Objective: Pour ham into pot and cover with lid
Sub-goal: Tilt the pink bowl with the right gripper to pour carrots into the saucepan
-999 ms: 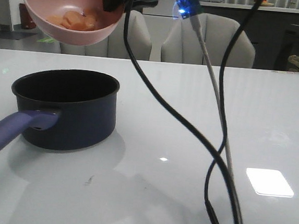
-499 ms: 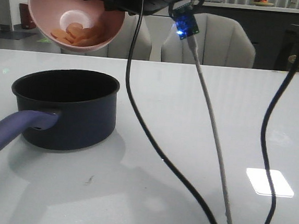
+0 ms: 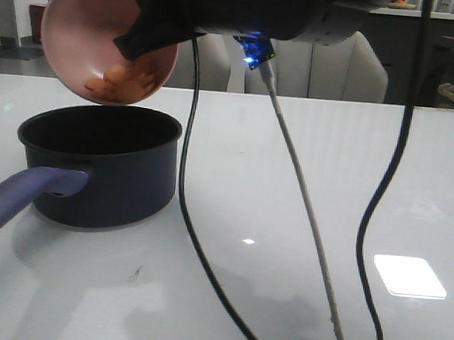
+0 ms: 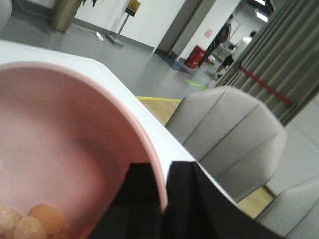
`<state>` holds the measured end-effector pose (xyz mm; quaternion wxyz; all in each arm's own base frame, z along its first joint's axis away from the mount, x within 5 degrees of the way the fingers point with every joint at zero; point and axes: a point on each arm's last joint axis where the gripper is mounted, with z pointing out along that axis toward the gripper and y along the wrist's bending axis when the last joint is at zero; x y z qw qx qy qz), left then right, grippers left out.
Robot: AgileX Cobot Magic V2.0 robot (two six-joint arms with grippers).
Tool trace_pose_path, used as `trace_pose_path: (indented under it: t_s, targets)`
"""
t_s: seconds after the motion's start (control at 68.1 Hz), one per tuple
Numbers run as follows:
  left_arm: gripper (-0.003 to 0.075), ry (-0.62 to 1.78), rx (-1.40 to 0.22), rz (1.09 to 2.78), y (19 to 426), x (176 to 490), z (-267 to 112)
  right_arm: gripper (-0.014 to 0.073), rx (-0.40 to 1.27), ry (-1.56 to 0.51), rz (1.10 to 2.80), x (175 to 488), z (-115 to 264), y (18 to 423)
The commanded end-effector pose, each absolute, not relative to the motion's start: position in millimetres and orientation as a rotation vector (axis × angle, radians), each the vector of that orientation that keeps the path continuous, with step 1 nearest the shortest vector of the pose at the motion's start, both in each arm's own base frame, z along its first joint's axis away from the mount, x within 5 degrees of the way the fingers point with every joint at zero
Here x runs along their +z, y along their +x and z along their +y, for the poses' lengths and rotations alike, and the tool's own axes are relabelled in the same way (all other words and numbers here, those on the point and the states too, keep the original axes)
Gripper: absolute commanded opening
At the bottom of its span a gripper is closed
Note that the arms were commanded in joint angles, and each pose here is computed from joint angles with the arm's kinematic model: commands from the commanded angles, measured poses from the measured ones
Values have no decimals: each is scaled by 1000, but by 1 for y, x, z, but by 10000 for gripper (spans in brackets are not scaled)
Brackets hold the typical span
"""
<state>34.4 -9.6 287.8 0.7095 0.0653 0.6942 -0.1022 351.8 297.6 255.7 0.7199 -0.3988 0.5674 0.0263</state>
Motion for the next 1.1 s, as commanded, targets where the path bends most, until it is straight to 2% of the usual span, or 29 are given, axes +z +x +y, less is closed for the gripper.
trace_pose_path:
  t_s: [0.0,0.617,0.94,1.013,1.087]
  targets:
    - [572,129,-249,1449,33,303,-9,141,-34,-802,1037,296,298,342]
    - [572,129,-249,1449,33,303,-9,141,-515,-808,699,262,321,331]
    - [572,129,-249,1449,33,303,-9,141,-514,-772,695,264,320,330]
    - [572,129,-249,1449,33,303,-9,141,-426,-699,751,268,317,331]
    - [572,129,-249,1449,33,303,-9,141,-252,-556,847,277,310,331]
